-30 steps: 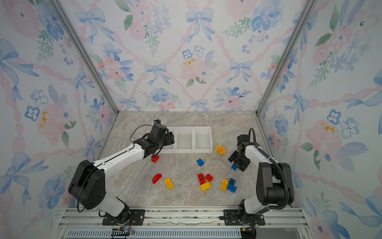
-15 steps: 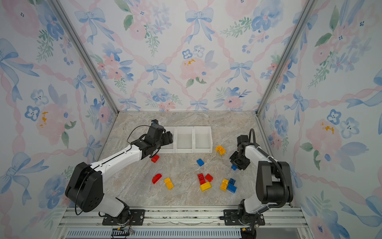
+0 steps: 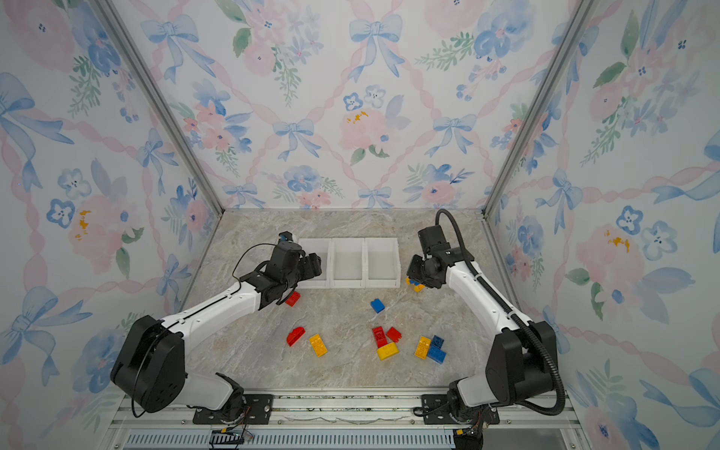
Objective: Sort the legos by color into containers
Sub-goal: 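Carry the blue brick to the bin farthest along and release it, then move the right gripper to the yellow brick and grasp it, then carry the yellow brick into the middle bin and release it, then grasp a red brick with the left gripper while the right gripper withdraws, then drop the red brick in the nearest-end bin while the right gripper moves off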
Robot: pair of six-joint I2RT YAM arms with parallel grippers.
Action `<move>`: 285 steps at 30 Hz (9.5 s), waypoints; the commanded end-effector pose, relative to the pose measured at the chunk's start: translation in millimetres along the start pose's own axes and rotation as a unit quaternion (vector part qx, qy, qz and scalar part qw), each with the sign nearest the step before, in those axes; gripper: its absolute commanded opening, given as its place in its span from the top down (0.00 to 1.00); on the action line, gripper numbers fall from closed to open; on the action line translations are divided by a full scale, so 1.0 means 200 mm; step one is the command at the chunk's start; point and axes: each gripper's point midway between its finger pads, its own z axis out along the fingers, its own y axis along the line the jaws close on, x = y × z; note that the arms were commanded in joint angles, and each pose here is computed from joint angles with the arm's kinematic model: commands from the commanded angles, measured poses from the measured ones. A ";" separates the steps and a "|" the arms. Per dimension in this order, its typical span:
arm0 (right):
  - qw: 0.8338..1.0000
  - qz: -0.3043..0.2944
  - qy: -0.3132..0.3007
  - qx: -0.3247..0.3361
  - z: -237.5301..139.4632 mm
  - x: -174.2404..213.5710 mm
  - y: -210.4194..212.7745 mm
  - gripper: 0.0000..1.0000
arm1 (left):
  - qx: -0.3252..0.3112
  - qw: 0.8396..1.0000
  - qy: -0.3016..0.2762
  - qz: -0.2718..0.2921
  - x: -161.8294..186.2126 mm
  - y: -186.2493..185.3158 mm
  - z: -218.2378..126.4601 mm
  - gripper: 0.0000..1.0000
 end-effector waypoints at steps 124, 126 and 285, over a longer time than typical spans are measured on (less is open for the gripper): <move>0.965 -0.260 0.018 -0.044 0.04 -0.07 0.41 0.69 | 0.042 0.999 0.003 -0.018 0.08 0.11 -0.13 0.02; 0.962 -0.264 0.010 -0.062 0.03 -0.06 0.52 0.69 | 0.049 0.999 0.007 -0.017 0.10 0.11 -0.14 0.02; 0.976 -0.195 0.015 -0.099 -0.14 0.32 0.57 0.05 | -0.054 0.985 0.103 0.126 0.00 0.02 0.26 0.90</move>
